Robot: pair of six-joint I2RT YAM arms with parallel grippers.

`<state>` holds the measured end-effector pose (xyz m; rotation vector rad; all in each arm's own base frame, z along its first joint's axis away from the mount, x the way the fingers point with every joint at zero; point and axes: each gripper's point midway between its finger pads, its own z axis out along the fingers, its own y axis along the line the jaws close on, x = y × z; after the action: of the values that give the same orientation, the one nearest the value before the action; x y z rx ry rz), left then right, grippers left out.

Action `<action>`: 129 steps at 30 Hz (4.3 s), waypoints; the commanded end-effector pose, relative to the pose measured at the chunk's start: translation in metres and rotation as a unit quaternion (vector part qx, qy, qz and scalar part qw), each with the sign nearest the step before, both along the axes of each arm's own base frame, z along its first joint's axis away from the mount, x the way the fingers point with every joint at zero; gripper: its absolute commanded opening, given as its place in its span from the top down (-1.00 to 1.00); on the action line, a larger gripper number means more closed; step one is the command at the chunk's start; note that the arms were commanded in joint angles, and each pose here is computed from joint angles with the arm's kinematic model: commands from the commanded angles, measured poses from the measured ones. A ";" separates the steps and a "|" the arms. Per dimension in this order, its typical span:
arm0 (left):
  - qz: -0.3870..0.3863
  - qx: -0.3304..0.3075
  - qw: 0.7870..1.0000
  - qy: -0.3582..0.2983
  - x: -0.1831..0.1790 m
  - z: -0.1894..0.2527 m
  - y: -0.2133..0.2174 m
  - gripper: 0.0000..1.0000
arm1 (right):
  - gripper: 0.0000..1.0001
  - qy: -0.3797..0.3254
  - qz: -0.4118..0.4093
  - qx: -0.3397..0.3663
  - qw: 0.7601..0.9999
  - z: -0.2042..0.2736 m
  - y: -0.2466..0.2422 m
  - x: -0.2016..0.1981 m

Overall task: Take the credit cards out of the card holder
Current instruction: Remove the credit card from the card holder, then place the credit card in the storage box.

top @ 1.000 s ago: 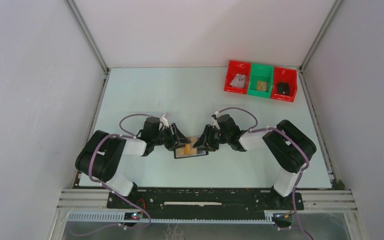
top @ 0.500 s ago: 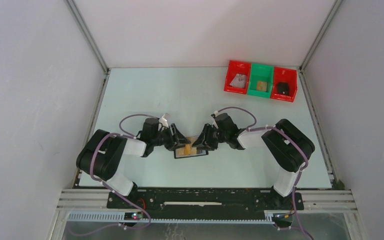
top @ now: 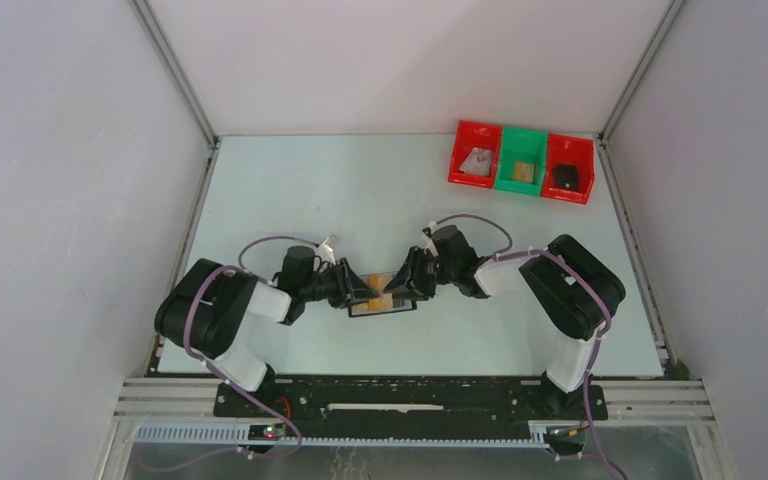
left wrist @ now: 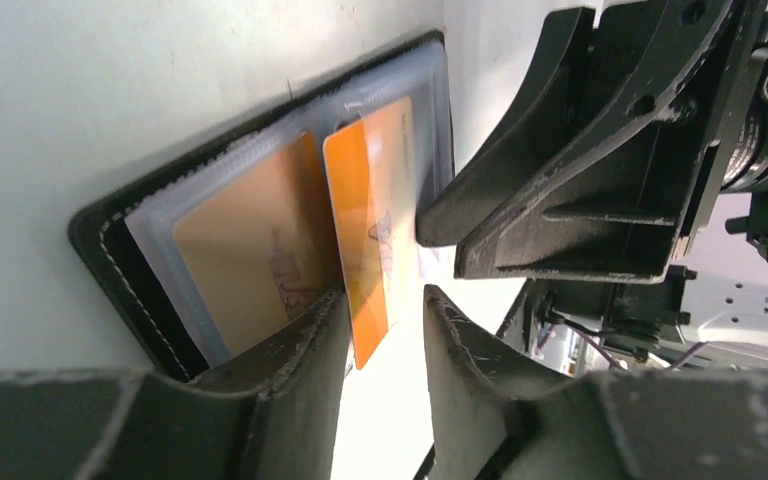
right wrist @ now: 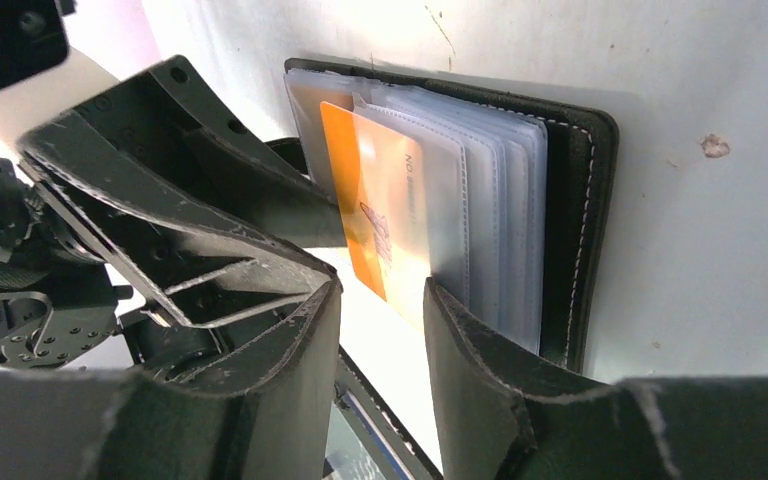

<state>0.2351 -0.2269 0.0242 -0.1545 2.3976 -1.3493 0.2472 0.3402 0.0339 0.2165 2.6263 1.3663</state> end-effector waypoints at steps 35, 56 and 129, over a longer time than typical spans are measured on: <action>-0.045 -0.003 0.998 -0.042 -0.010 0.110 -0.004 1.00 | -0.20 -0.067 0.053 0.176 0.981 0.091 -0.015 0.016; -0.067 -0.061 0.994 -0.066 -0.017 0.149 -0.013 1.00 | 0.06 -0.083 0.076 0.302 0.947 0.134 0.010 0.002; -0.026 0.090 0.995 -0.042 0.031 0.150 0.007 0.03 | -0.04 -0.236 -0.265 -0.310 0.882 0.127 -0.354 0.375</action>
<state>0.2567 -0.2194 0.1514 -0.0436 2.5418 -1.1221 0.6188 -0.0037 0.0658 0.4198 2.3964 0.3892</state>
